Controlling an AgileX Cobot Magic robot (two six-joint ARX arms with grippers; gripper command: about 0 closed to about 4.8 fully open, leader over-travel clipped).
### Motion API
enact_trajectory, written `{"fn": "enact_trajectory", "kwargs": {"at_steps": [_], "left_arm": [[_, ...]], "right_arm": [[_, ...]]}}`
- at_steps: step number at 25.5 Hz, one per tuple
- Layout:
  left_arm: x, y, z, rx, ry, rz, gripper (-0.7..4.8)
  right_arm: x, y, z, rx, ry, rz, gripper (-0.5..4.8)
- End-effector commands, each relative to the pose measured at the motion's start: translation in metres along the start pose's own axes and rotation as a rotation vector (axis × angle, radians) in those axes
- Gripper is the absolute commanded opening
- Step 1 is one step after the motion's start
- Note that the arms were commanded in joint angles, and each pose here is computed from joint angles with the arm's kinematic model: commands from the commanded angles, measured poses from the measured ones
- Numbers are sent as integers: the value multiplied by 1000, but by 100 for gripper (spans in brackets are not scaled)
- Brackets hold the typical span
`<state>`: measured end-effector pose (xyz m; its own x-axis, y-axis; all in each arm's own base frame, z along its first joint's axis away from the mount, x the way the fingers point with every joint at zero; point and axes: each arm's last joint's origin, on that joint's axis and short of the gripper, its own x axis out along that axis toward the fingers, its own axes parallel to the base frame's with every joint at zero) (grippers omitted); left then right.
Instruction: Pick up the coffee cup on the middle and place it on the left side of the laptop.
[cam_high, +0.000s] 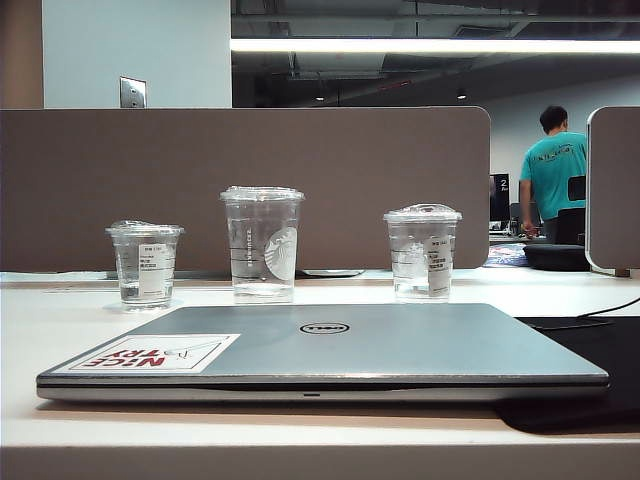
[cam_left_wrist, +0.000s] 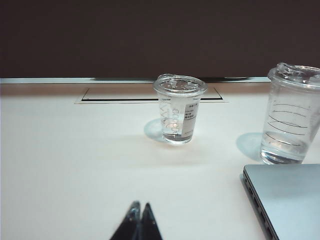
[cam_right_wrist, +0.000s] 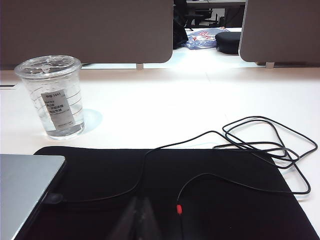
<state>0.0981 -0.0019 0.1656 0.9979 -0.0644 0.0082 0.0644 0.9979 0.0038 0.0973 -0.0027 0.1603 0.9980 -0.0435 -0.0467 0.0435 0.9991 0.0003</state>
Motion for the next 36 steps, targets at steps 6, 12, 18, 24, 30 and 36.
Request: {"fn": "enact_trajectory", "kwargs": {"at_steps": [6,12,18,24,30,36], "left_arm": [[0,0,3,-2,-19,-2,-4],[0,-1,3,-3,-27,-32,-4],[-2,-6,19,-37,-177,-206,-5],[-3,-8,21,-67,-191,-276,-5],[3,-10,19,-135,-139,-378,-5],[17,-18,16,-17,-114,-416,141]], "right_arm": [[0,0,1,2,-16,-1,-5],[1,3,0,0,-2,29,-5],[5,21,-10,-22,114,200,-5],[3,37,-16,-51,180,348,-5],[0,48,-20,-77,220,454,-5],[0,49,-20,-78,222,457,-5]]}}
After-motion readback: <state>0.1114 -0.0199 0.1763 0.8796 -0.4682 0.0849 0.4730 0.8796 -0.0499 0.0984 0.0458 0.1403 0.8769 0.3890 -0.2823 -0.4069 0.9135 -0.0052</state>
